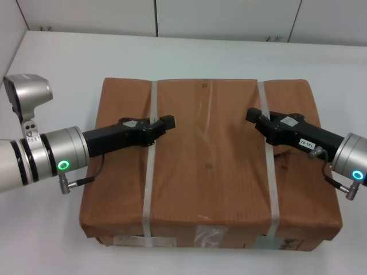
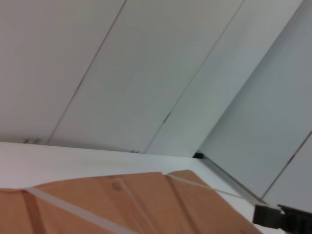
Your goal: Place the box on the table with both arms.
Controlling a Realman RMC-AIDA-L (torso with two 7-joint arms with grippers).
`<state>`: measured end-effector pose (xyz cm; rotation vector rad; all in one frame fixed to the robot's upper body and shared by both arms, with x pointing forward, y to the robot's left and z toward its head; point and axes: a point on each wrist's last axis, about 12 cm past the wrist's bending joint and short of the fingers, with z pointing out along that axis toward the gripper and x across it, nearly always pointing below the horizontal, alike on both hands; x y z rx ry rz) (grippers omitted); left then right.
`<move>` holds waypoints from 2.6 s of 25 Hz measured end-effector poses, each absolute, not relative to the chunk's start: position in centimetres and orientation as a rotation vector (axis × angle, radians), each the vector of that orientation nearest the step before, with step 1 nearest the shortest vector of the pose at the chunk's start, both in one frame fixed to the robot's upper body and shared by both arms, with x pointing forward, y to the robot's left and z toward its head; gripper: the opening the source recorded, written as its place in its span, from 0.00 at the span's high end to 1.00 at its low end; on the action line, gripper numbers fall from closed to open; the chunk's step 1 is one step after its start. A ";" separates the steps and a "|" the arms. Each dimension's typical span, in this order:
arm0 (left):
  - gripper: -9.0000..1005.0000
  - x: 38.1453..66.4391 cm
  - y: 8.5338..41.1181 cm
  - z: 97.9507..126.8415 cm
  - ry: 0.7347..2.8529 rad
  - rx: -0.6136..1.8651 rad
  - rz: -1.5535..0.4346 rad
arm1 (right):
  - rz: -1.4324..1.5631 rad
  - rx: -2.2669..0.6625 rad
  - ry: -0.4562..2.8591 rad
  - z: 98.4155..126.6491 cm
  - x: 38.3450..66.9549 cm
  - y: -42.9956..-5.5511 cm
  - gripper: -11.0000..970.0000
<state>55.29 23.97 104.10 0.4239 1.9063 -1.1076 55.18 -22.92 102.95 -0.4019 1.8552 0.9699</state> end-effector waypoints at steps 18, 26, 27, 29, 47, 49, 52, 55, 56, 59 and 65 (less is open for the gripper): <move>0.96 56.5 23.8 101.6 2.065 0.421 -0.825 | 0.732 -0.458 2.023 101.3 57.5 -20.8 0.95; 0.96 56.6 23.4 101.1 2.092 0.454 -0.772 | 0.710 -0.456 2.061 100.9 57.5 -20.3 0.95; 0.96 56.6 23.3 101.1 2.093 0.456 -0.770 | 0.713 -0.456 2.061 100.9 57.5 -20.2 0.95; 0.96 56.5 23.2 101.0 2.098 0.458 -0.764 | 0.718 -0.453 2.061 100.9 57.5 -20.1 0.95; 0.76 56.2 23.4 100.7 2.091 0.461 -0.741 | 0.725 -0.442 2.071 100.6 57.0 -20.3 0.86; 0.70 56.1 23.5 100.5 2.096 0.456 -0.739 | 0.728 -0.425 2.077 100.4 56.8 -20.4 0.84; 0.60 55.8 23.7 100.4 2.103 0.446 -0.738 | 0.729 -0.399 2.085 100.1 56.5 -20.8 0.75; 0.48 55.7 23.8 100.3 2.107 0.442 -0.737 | 0.728 -0.381 2.090 100.0 56.3 -21.0 0.66; 0.44 55.7 23.8 100.2 2.108 0.442 -0.736 | 0.728 -0.376 2.091 99.9 56.3 -21.0 0.63; 0.35 55.7 23.9 100.2 2.110 0.440 -0.735 | 0.728 -0.363 2.093 99.9 56.2 -21.2 0.52; 0.31 55.6 24.0 100.3 2.104 0.438 -0.741 | 0.720 -0.333 2.106 99.5 55.8 -21.8 0.28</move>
